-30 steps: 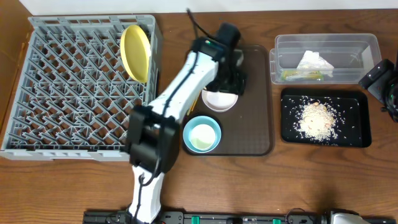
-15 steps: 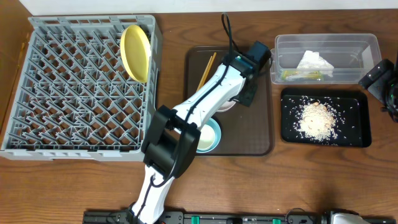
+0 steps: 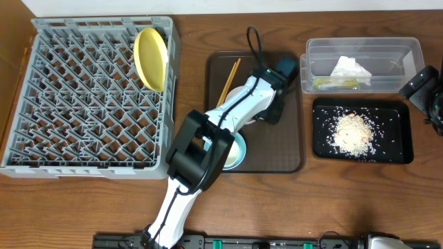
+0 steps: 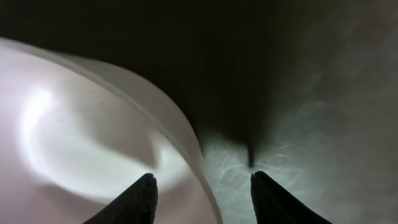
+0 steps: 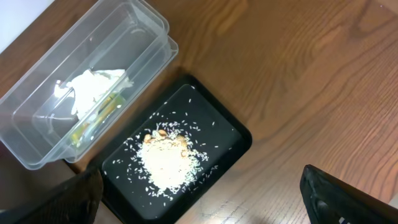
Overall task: Sort waste into correct bins and load items into the dishwasher
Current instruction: 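Reach the left gripper to the white bowl and grasp its rim, then lift the white bowl with the left gripper and carry it toward the rack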
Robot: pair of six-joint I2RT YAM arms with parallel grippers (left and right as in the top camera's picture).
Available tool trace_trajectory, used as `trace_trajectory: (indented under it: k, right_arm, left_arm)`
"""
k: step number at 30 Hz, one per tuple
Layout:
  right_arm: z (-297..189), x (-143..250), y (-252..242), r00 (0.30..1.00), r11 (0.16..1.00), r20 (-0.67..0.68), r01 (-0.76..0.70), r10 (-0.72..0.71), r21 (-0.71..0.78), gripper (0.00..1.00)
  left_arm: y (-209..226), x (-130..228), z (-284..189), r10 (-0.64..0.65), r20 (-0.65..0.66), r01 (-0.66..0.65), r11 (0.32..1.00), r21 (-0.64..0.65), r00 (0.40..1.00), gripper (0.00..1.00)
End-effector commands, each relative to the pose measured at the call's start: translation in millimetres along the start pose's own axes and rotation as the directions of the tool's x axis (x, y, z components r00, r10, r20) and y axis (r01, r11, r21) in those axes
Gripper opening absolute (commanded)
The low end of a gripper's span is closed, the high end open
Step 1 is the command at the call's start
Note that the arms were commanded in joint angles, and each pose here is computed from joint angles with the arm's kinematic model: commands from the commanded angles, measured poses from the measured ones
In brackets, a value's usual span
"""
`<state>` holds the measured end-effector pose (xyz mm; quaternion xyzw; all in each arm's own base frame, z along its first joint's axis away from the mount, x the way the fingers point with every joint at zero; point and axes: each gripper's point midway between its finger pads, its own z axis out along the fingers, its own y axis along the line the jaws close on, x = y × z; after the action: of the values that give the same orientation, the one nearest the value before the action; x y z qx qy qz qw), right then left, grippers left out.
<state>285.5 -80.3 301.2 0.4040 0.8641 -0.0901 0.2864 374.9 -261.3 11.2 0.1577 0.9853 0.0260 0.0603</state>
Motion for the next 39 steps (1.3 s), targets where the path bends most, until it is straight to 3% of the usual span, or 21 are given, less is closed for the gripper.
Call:
trace_trajectory:
  k: [1,4,6,7,13,16,19,21,26,32,34,39]
  right_arm:
    - [-0.1,-3.0,-4.4,1.0,1.0,0.012,-0.008,0.008,0.018,0.99]
    - [-0.1,-3.0,-4.4,1.0,1.0,0.012,-0.008,0.008,0.018,0.99]
    - [-0.1,-3.0,-4.4,1.0,1.0,0.012,-0.008,0.008,0.018,0.99]
    - [-0.1,-3.0,-4.4,1.0,1.0,0.012,-0.008,0.008,0.018,0.99]
    - [-0.1,-3.0,-4.4,1.0,1.0,0.012,-0.008,0.008,0.018,0.99]
    - [-0.1,-3.0,-4.4,1.0,1.0,0.012,-0.008,0.008,0.018,0.99]
    - [-0.1,-3.0,-4.4,1.0,1.0,0.012,-0.008,0.008,0.018,0.99]
    - [-0.1,-3.0,-4.4,1.0,1.0,0.012,-0.008,0.008,0.018,0.99]
    - [-0.1,-3.0,-4.4,1.0,1.0,0.012,-0.008,0.008,0.018,0.99]
    - [-0.1,-3.0,-4.4,1.0,1.0,0.012,-0.008,0.008,0.018,0.99]
    - [-0.1,-3.0,-4.4,1.0,1.0,0.012,-0.008,0.008,0.018,0.99]
    - [-0.1,-3.0,-4.4,1.0,1.0,0.012,-0.008,0.008,0.018,0.99]
  left_arm:
    - [0.9,12.4,11.6,-0.002,-0.041,0.002,1.0,-0.003,0.999,0.43]
    - [0.7,11.2,9.6,-0.006,-0.035,0.006,1.0,-0.001,0.999,0.33]
    - [0.6,10.8,8.7,-0.006,-0.033,0.006,1.0,0.0,0.999,0.13]
    - [0.5,9.9,6.5,-0.023,-0.028,0.023,1.0,0.001,0.999,0.08]
    - [8.1,-9.4,-42.6,-0.146,0.08,0.142,0.988,0.057,0.986,0.07]
    - [-2.2,-25.0,-92.0,-0.198,0.132,0.156,0.949,0.274,0.971,0.08]
    - [-8.0,-47.1,-145.2,-0.255,0.171,0.123,0.827,0.549,0.952,0.07]
    - [-0.3,-53.2,-153.7,-0.285,0.166,0.133,0.789,0.6,0.944,0.07]
    - [13.0,-60.3,-185.6,-0.313,0.084,0.118,0.574,0.81,0.946,0.07]
    - [50.7,-63.9,-211.5,-0.362,0.004,0.146,0.386,0.911,0.932,0.07]
    - [77.9,-62.4,-217.9,-0.411,-0.081,0.218,0.299,0.929,0.908,0.07]
    - [137.3,-57.3,-244.2,-0.46,-0.108,0.193,0.141,0.971,0.881,0.07]
